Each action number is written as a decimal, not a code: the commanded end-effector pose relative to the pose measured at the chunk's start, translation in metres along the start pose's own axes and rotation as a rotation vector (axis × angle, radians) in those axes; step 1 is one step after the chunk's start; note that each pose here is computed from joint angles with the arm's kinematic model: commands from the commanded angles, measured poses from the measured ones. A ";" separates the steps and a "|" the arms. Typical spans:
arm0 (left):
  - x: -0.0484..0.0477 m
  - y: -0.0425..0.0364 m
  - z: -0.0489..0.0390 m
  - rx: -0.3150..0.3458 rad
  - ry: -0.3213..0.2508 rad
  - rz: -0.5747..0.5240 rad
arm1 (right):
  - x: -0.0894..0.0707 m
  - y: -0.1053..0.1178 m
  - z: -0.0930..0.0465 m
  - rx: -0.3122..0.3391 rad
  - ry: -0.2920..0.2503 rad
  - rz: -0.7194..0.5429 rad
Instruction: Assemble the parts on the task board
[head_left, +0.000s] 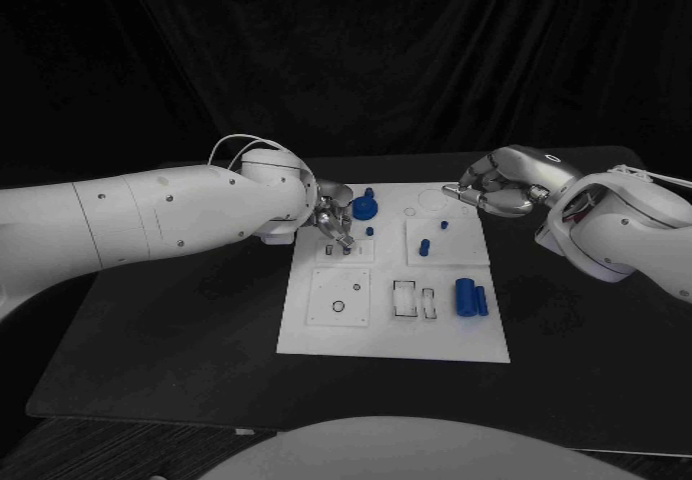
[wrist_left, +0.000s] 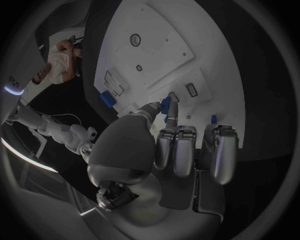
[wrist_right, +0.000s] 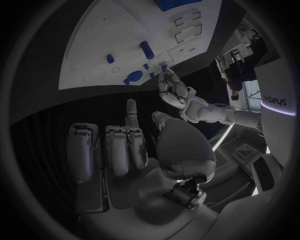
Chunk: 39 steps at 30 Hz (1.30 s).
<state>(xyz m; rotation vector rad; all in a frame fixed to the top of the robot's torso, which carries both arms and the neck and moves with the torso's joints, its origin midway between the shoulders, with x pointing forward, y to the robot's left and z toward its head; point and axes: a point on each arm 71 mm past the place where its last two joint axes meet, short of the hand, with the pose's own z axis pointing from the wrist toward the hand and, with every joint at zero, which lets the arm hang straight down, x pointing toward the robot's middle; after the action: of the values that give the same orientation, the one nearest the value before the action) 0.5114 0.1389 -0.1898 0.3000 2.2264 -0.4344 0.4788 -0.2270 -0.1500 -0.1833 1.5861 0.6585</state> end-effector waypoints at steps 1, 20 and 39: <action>0.0000 0.0028 -0.0042 -0.041 0.033 -0.135 | 0.002 -0.002 0.000 0.024 0.011 0.000; 0.0035 0.0173 -0.0204 -0.134 0.025 -0.351 | 0.003 -0.004 0.001 0.062 0.029 0.057; 0.0015 0.0092 -0.0222 -0.150 -0.101 -0.422 | 0.005 -0.004 0.003 0.067 0.040 0.058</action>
<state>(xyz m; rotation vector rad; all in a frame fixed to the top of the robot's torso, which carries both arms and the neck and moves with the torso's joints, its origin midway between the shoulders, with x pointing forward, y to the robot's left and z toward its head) 0.4978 0.1568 -0.1801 -0.2220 2.2273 -0.4915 0.4823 -0.2268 -0.1536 -0.1162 1.6382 0.6635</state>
